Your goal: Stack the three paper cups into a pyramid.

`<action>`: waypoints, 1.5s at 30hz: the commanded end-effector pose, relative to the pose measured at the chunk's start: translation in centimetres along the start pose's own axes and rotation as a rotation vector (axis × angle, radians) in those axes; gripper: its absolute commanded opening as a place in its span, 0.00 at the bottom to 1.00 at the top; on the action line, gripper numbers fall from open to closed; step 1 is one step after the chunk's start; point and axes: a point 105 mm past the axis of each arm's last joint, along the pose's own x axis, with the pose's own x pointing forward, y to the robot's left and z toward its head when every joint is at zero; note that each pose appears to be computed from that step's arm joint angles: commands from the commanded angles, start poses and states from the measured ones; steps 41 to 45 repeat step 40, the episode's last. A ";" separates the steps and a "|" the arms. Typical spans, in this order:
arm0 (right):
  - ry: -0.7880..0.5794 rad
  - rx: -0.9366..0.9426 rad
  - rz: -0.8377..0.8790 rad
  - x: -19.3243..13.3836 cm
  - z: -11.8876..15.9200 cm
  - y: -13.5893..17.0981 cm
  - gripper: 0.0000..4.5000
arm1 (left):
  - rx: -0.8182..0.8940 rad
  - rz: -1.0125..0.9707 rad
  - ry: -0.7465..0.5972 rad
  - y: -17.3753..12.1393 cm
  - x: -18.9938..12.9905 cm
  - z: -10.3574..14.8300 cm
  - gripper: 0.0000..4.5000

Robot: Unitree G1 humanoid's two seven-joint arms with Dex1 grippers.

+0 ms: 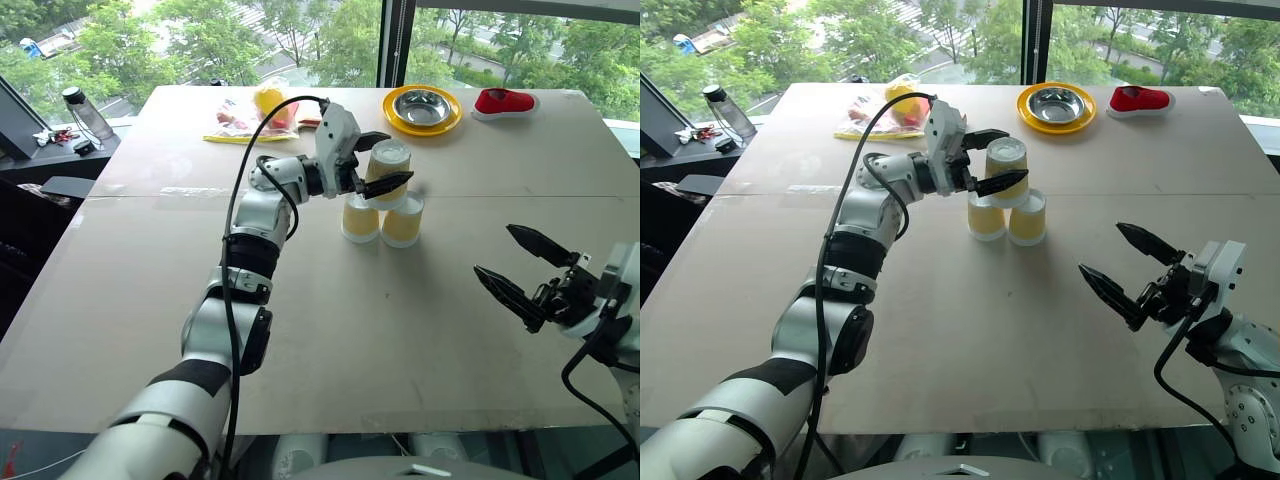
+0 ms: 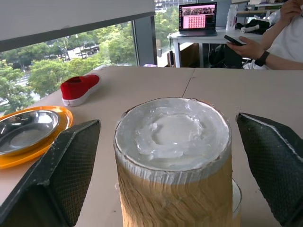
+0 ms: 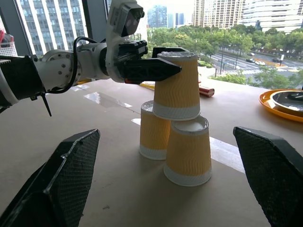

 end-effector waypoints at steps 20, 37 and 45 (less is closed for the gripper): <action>0.157 -0.022 0.006 -3.0 -4.4 -0.7 1.00 | -0.074 0.047 0.011 -8.2 -10.5 1.5 0.99; 0.297 0.004 -0.036 -7.2 -8.8 -2.0 1.00 | -0.257 0.493 0.364 -14.8 -19.8 -9.1 0.99; 0.301 -0.007 -0.040 -7.3 -8.8 -2.1 1.00 | -0.228 0.491 0.369 -14.5 -19.7 -9.4 0.99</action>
